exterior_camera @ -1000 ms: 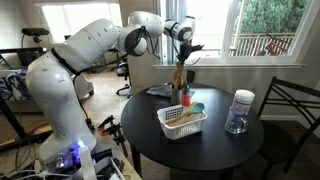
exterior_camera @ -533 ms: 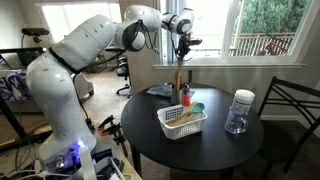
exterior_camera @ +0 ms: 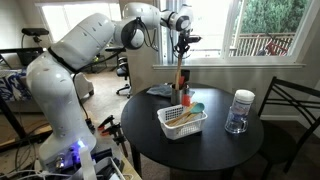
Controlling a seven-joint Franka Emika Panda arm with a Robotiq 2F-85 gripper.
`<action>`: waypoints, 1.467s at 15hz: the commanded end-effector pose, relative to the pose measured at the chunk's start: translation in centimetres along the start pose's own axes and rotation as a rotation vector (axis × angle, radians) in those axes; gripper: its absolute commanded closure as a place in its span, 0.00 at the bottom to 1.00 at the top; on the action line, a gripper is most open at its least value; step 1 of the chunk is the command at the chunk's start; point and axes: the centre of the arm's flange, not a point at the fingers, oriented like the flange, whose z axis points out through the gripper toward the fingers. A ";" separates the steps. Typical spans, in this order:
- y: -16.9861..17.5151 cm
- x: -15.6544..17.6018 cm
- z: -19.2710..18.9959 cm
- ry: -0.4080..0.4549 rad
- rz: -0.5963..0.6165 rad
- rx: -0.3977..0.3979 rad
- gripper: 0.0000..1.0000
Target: Put one wooden spatula from the silver holder in the white basket.
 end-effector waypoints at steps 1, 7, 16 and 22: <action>-0.8 -1.4 -3.2 -0.036 0.065 -0.008 0.93; -0.7 -1.6 -9.2 -0.091 0.079 0.016 0.93; 0.7 -6.5 -9.3 -0.093 0.049 0.204 0.93; 1.2 -7.3 -8.3 -0.103 0.053 0.190 0.93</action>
